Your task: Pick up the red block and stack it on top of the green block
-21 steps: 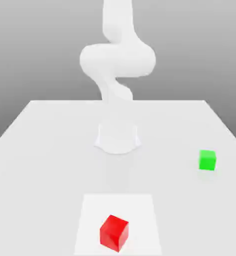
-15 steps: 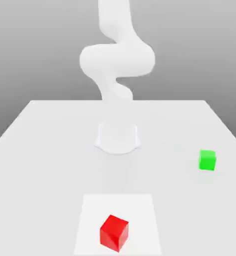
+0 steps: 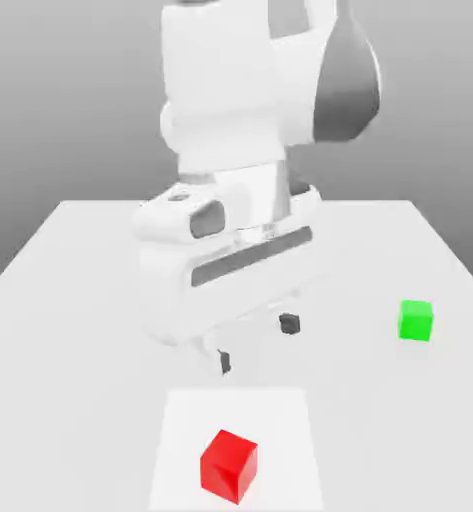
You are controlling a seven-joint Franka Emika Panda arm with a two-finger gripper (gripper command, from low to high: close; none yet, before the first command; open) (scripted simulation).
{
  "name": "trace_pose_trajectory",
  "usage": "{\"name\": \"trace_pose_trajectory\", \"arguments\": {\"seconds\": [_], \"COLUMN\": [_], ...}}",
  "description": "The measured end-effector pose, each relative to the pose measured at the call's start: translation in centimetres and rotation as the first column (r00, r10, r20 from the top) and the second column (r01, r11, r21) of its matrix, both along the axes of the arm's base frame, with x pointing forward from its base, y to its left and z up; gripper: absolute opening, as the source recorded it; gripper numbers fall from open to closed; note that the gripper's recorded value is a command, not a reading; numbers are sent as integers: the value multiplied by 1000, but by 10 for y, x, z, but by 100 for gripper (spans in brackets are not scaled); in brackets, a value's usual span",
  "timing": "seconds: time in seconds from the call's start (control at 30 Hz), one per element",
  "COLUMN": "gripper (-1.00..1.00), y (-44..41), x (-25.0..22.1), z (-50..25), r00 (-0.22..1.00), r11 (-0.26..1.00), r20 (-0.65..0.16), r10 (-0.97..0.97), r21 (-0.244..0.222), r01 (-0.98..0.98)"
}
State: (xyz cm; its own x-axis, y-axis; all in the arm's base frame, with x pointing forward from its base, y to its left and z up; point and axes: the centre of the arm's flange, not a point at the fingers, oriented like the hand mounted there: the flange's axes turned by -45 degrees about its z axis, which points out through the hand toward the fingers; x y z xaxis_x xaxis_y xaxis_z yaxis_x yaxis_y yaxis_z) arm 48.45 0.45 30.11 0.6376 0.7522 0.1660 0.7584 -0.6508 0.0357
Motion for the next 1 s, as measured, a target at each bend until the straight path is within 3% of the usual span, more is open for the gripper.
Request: {"name": "trace_pose_trajectory", "arguments": {"seconds": [0.17, 0.33, 0.37, 0.6, 0.77, 1.0], "gripper": [0, 0, -100, -100, -100, -100], "y": [-10, -12, -12, -12, -12, 108], "x": [-18, -21, -22, -23, -23, -65], "z": [-76, -136, -148, -152, -101, -86], "r00": [980, 970, 970, 969, 969, 831], "r11": [980, 970, 970, 970, 970, 836], "r20": [-109, -132, -133, -135, -136, -129], "r10": [168, 205, 204, 205, 206, 541], "r21": [-87, -105, -104, -104, -103, -28], "r01": [-178, -219, -219, -220, -220, -549]}}
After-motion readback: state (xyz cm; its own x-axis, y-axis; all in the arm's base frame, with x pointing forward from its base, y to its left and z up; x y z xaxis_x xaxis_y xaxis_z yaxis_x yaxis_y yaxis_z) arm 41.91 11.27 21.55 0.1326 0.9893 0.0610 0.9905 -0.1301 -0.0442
